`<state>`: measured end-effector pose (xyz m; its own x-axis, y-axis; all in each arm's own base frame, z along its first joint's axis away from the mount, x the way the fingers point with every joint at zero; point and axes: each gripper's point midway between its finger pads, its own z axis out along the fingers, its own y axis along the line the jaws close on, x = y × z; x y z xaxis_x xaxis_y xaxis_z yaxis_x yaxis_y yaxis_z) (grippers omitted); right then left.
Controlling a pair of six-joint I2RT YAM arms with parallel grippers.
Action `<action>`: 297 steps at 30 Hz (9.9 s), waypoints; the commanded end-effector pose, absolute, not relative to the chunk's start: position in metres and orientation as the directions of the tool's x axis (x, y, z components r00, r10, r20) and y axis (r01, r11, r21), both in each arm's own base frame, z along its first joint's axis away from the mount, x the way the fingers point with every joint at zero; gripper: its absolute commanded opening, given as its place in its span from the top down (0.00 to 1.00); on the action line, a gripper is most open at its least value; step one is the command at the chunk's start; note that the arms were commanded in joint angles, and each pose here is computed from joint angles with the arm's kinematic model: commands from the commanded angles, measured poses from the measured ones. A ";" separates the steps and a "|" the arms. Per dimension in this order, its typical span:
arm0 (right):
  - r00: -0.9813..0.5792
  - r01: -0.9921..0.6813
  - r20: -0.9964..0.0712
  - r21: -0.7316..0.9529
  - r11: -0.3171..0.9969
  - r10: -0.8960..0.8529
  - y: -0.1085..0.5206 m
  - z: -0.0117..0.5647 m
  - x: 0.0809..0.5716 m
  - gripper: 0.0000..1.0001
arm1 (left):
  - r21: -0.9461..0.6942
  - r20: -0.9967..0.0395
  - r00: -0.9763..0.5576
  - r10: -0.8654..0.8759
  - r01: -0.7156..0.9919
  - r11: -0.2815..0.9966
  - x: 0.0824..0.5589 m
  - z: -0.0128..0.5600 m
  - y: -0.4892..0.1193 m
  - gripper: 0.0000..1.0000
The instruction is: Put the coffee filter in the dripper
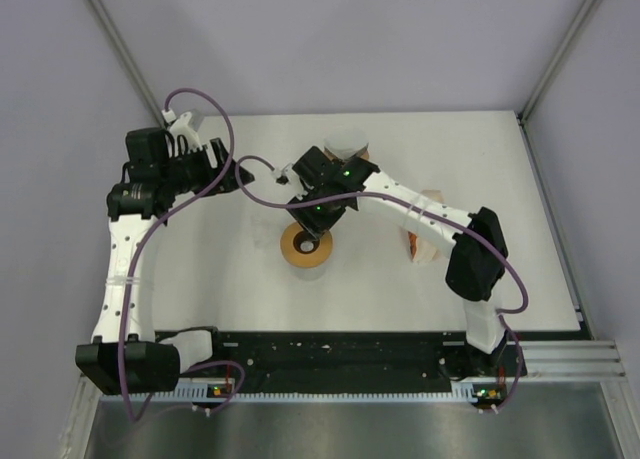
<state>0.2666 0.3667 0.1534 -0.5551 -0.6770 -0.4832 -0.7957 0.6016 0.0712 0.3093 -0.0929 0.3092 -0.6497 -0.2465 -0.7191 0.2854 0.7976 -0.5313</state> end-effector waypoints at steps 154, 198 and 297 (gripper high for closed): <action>-0.620 -0.713 -0.766 0.460 0.530 -0.169 0.377 0.269 0.269 1.00 | -0.613 -0.575 -0.817 -0.030 0.406 0.678 0.258 0.270 -0.190 0.86; -0.675 -0.668 -0.672 0.383 0.638 -0.304 0.359 0.138 0.259 1.00 | -0.516 -0.542 -0.833 0.109 0.432 0.739 0.245 0.177 -0.171 1.00; -0.618 0.109 -0.691 0.398 0.911 0.375 0.102 0.140 0.307 0.80 | -0.287 -0.764 -0.622 0.172 0.566 0.773 0.288 0.271 -0.154 0.35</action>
<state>0.2953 0.1000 0.1286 -0.6687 0.3441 -0.6592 0.1185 0.9245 0.3624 0.2870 -0.1516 0.2574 -0.6633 0.1939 -0.7228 0.5443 0.7878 -0.2882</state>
